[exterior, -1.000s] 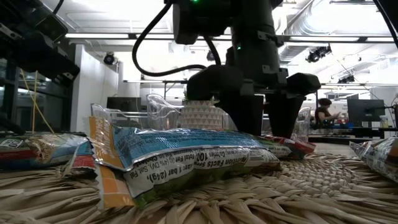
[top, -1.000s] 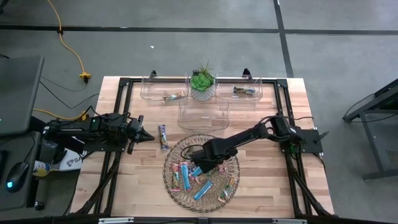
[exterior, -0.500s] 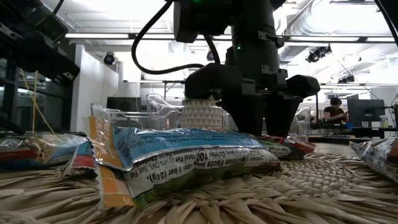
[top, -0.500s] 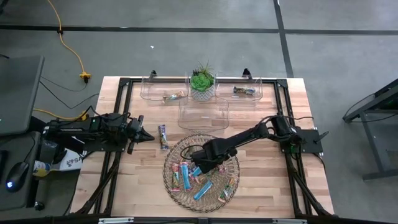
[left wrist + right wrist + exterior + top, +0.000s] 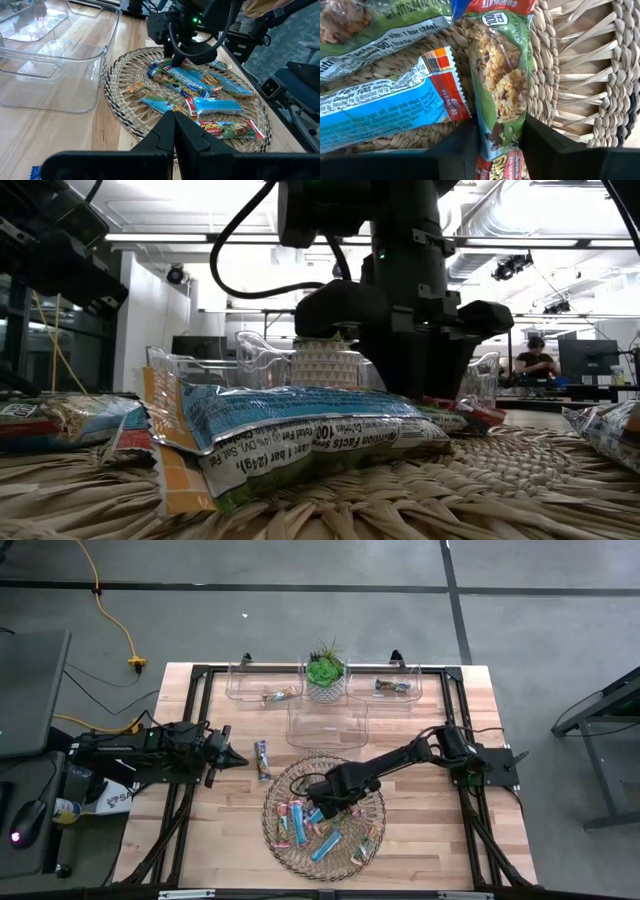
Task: Pick and place Granola Bars by type
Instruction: Put the red granola bar into the bottom transparent bin
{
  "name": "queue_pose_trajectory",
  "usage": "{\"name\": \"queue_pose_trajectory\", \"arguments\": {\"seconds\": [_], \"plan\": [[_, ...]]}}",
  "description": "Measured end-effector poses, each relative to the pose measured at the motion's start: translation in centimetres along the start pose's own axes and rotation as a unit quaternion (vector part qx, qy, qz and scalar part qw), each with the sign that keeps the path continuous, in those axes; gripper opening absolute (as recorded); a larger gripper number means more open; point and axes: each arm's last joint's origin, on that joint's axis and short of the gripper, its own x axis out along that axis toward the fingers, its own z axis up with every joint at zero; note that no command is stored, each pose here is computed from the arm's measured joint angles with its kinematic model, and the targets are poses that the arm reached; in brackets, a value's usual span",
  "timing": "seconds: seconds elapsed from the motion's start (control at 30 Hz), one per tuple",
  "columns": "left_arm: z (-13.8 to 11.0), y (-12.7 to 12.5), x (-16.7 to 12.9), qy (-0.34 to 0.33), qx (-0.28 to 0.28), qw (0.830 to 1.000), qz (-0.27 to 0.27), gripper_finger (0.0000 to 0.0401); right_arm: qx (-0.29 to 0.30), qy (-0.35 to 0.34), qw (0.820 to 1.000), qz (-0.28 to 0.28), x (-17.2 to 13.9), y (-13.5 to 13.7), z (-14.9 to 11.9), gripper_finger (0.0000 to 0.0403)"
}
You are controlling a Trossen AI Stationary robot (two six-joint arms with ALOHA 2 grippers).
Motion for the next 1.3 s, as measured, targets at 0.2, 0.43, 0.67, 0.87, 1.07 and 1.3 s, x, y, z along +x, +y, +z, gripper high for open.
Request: {"name": "queue_pose_trajectory", "arguments": {"seconds": [0.2,0.43,0.67,0.87,1.07,1.3], "plan": [[0.0,0.0,0.0,0.0,0.0,1.0,0.0,0.0001,0.0,0.005,1.0,0.002,-0.1,0.0,0.0,0.0087],[0.0,0.0,0.0,0.0,0.0,1.0,0.0,0.0001,0.013,-0.014,1.0,-0.004,-1.1,-0.5,-0.1,0.0079],[0.0,0.0,0.0,0.0,0.0,1.0,0.0,0.0001,0.024,-0.024,0.999,0.006,-2.9,-1.0,-0.3,0.0078],[0.0,0.0,0.0,0.0,0.0,1.0,0.0,0.0001,0.025,-0.046,0.998,0.039,-5.4,-1.4,-0.5,0.0078],[0.0,0.0,0.0,0.0,0.0,1.0,0.0,0.0001,0.023,-0.098,0.99,0.104,-8.8,-1.8,-0.5,0.0078],[0.0,0.0,0.0,0.0,0.0,1.0,0.0,0.0001,0.027,-0.21,0.961,0.177,-13.2,-2.7,0.0,0.0078]]}}
